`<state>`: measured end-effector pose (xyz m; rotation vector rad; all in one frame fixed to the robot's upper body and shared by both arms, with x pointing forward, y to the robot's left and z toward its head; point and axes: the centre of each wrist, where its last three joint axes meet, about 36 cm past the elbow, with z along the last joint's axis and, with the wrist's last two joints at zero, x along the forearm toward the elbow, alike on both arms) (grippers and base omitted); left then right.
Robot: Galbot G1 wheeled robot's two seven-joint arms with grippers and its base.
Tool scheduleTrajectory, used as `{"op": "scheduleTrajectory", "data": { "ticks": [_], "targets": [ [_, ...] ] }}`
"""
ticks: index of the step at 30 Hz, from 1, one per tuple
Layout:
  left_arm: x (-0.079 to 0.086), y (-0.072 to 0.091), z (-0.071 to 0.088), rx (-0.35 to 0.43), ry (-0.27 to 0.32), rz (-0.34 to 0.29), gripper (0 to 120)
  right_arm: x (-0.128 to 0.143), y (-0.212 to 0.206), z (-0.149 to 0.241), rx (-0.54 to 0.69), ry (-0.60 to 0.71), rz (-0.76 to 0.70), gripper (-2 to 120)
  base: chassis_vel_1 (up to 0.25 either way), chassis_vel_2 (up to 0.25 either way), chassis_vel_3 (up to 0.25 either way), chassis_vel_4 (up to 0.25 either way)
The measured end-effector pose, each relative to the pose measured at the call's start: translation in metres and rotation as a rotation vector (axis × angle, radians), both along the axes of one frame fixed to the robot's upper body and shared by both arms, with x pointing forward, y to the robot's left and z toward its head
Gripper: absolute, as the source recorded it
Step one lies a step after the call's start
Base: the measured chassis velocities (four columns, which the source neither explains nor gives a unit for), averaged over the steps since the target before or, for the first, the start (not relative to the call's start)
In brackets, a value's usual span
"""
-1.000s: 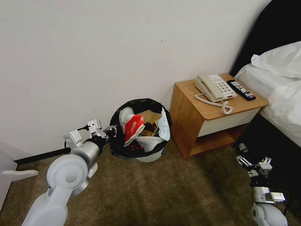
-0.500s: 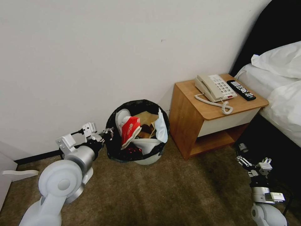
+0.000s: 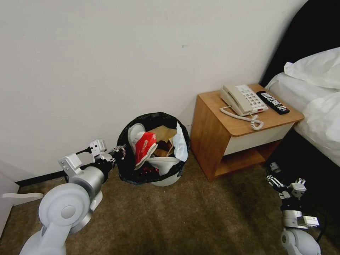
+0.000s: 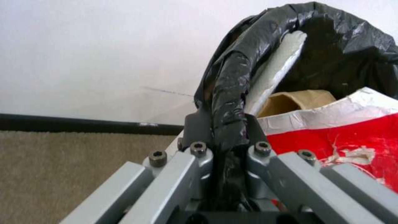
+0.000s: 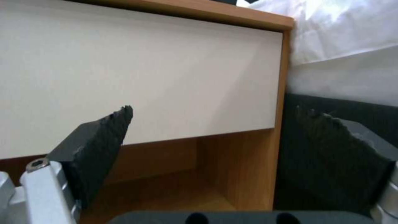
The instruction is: Pick up the trash bin, then pick up the garbage from the floor and place it into the trash bin.
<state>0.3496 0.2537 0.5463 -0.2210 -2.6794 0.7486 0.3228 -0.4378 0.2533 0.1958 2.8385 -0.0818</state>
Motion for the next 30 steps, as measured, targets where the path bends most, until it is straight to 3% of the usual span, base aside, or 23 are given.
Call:
{"op": "scheduleTrajectory", "data": {
  "ticks": [30],
  "targets": [
    [0.001, -0.001, 0.0, -0.009, -0.004, 0.002, 4, 0.007, 0.01, 0.006, 0.001, -0.027, 0.037, 100, -0.017, 0.016, 0.02, -0.018]
  ]
}}
